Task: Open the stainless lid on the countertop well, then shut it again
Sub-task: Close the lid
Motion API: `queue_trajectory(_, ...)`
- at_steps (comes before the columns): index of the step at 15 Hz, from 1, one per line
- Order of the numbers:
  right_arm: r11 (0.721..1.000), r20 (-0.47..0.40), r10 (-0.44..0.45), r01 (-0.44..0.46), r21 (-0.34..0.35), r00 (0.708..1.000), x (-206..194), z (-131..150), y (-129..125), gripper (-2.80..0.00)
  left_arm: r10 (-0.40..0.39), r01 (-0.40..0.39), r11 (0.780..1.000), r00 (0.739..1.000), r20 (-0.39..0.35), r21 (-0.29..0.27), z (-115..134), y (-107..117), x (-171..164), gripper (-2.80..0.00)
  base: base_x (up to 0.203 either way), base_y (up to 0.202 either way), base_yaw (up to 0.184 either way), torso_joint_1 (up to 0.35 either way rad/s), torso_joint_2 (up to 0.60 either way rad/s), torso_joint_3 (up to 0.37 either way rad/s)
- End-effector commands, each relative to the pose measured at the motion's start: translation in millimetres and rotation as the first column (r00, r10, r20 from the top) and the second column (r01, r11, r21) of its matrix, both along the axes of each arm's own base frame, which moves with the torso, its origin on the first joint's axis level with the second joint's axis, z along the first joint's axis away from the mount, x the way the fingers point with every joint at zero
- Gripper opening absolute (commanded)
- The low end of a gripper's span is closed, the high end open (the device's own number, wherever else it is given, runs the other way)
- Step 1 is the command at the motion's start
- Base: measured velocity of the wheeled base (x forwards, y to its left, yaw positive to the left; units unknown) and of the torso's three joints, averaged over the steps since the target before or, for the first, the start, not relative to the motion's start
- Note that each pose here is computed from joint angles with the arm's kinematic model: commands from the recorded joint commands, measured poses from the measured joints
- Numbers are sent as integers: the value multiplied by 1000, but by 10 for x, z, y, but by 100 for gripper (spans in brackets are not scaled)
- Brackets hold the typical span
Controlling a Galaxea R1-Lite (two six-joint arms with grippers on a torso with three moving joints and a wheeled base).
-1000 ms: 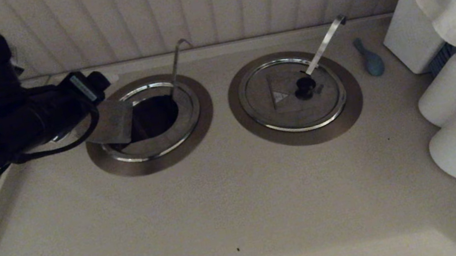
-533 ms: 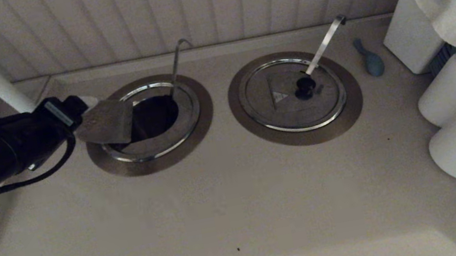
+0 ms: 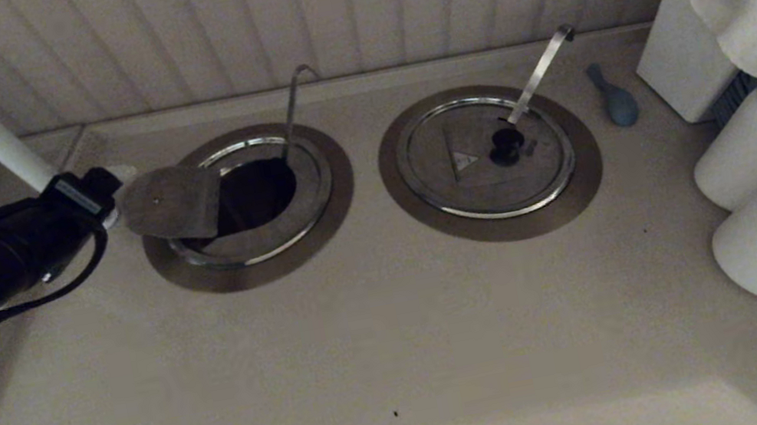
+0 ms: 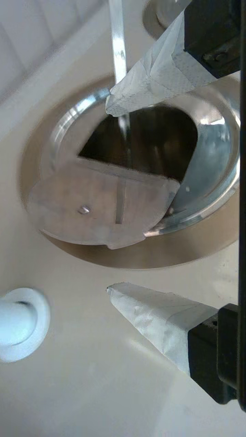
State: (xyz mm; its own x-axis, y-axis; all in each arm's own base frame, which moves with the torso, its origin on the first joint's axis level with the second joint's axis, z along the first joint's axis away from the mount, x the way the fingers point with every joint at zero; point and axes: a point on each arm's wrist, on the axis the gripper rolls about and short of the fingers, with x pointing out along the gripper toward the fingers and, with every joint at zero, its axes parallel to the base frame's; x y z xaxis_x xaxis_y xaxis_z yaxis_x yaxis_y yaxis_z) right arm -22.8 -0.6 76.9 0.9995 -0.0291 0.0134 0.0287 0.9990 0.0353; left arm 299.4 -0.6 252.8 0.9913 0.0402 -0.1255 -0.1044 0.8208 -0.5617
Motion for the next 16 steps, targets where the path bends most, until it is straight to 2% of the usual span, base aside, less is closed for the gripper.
queue_trajectory(1,1000,-1,-1,1,-1,1000,1,1,0,-280,3,-4,1000,999,-45,-4,-148,6,131,0,0,0,0,0,0,0)
queue_trajectory(7,1000,-1,-1,1,0,1000,1,1,0,-280,-13,13,1000,999,-41,-9,-188,11,191,0,0,0,0,0,0,0)
queue_trajectory(12,1000,0,0,0,0,1000,0,0,0,-280,-14,13,1000,997,-78,-9,-324,8,328,0,0,0,0,0,0,0)
queue_trajectory(16,1000,0,0,0,0,1000,0,0,0,-280,-15,15,1000,999,-40,-8,-219,7,372,0,0,0,0,0,0,0)
